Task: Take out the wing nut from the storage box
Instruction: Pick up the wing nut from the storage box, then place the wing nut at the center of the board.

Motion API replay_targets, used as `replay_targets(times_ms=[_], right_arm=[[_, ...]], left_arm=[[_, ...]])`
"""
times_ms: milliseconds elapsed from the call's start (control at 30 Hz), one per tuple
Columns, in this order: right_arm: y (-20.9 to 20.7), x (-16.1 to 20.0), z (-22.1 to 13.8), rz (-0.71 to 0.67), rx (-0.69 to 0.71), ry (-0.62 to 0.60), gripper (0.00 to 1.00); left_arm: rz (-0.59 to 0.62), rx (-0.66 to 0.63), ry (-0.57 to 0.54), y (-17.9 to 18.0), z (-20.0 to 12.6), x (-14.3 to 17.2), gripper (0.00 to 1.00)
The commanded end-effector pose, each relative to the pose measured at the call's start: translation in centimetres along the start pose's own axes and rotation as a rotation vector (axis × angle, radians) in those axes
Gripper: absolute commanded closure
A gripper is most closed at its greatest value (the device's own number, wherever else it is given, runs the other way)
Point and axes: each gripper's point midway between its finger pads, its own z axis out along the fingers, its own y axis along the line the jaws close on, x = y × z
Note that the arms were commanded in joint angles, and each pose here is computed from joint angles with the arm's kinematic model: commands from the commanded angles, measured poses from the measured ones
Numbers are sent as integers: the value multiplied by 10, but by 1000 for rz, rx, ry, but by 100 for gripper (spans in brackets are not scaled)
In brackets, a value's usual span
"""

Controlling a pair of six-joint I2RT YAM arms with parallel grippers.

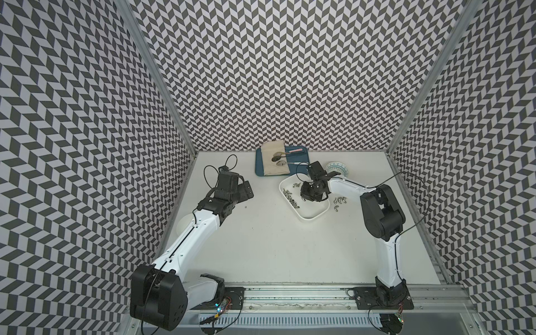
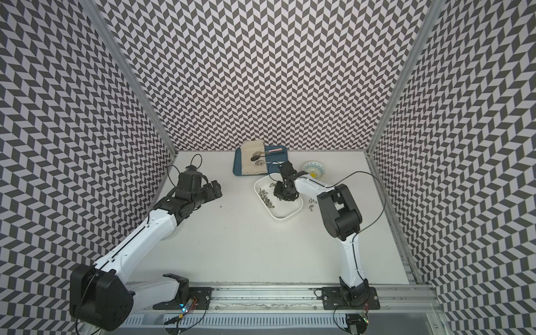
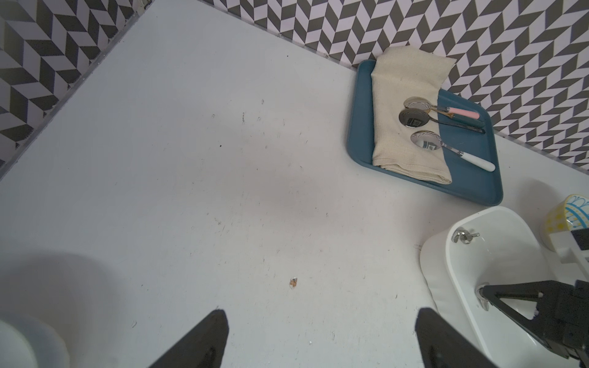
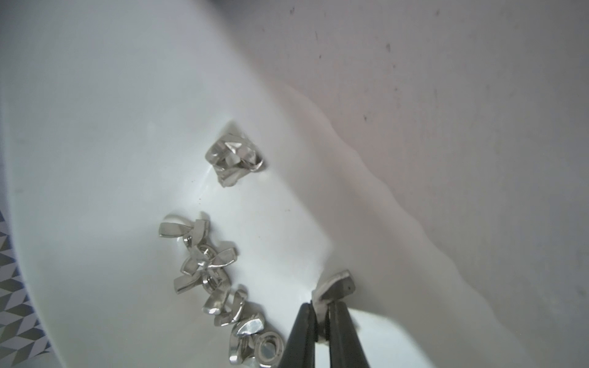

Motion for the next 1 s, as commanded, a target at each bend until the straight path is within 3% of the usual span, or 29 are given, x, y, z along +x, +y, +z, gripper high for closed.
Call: replay_targets(times_ms=[0,200,367,467,567,767,967], right_arm=[[-6,6,-3,-29,29,5,93],[21,-6,-29,-56,-54,-28,98],[51,-19,-75,-86,-161,-87,100],[49,-25,-101,-87,-184,-127,100],[22,-26,-120,-69,-169,-149,100],[-72,-22,-142,51,-49,-213,100],[-154,-5,-137,173,73,-230,100]], left_arm=[[-25,21,-28,-1,-6,-5,4],[-31,18,-30,0,-6,-5,4],[-25,8,-31,0,-4,-7,4],[-18,4,-29,-1,-2,-8,4],[-14,9,-27,-4,-1,-9,5],[0,20,-24,-11,3,-12,5],[6,48,-9,-21,7,-9,5]])
